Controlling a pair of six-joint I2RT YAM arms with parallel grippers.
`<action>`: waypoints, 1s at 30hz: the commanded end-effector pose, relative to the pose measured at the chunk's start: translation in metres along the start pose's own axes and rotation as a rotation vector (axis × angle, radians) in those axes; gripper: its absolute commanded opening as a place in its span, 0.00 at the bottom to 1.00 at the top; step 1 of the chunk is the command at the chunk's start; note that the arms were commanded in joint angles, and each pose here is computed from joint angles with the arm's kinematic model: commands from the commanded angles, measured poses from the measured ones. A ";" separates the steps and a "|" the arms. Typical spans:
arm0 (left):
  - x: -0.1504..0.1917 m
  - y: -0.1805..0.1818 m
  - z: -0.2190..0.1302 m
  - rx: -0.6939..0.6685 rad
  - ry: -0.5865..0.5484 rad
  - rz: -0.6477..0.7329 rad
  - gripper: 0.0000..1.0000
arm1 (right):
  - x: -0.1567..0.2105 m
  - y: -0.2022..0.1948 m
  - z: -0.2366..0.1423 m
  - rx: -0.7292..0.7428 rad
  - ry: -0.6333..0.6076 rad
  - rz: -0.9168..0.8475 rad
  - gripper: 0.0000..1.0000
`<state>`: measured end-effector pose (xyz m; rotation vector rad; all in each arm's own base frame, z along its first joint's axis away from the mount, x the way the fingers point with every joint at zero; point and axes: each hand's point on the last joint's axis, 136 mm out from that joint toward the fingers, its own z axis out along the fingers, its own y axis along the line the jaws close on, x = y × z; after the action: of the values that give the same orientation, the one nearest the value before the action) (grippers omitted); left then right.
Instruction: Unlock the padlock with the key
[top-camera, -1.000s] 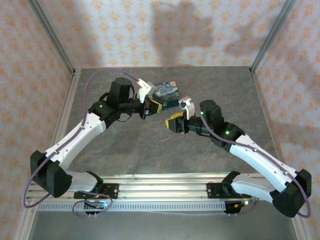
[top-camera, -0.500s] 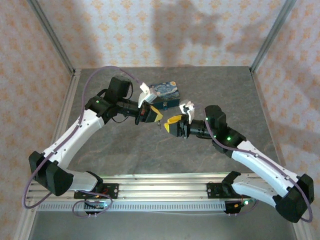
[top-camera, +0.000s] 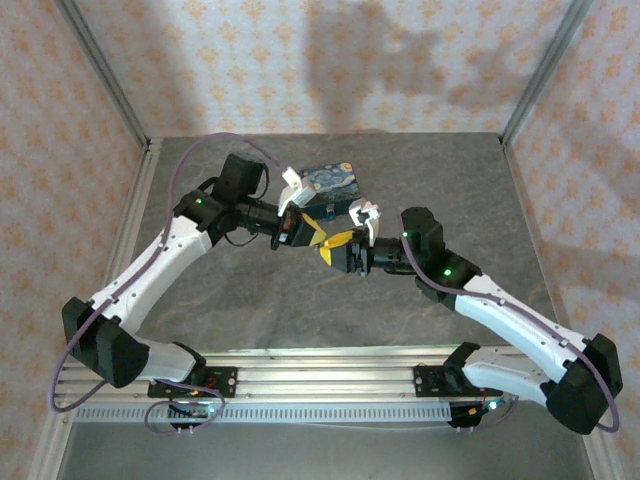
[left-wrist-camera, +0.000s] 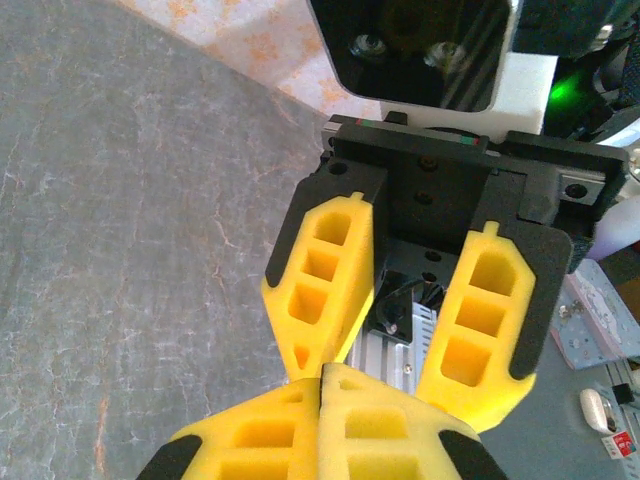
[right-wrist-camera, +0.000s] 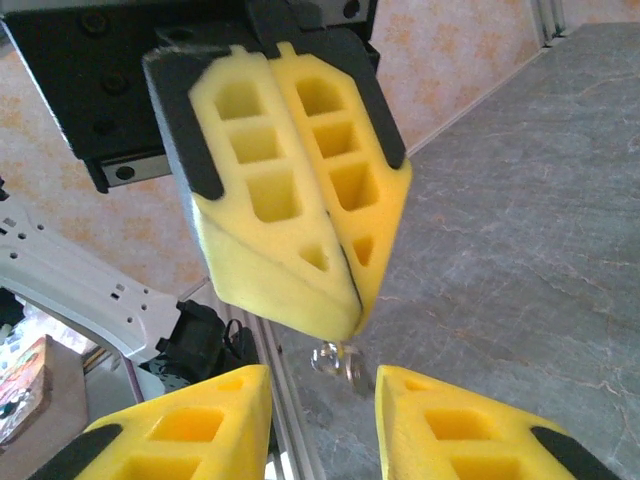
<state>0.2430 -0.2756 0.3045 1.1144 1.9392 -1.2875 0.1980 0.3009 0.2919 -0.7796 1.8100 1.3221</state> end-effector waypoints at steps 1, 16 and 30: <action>-0.010 -0.005 -0.004 0.025 -0.022 0.011 0.00 | -0.022 0.019 0.001 -0.071 -0.045 -0.042 0.32; -0.011 -0.004 -0.004 0.021 -0.030 -0.007 0.00 | -0.021 0.012 0.011 -0.073 -0.046 -0.009 0.00; -0.027 0.029 -0.029 -0.099 -0.308 -0.225 0.42 | -0.028 -0.013 0.013 -0.039 -0.181 0.078 0.00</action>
<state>0.2747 -0.2532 0.3017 0.7144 1.9949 -1.3391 0.2188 0.3118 0.2876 -0.6394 1.7841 1.4085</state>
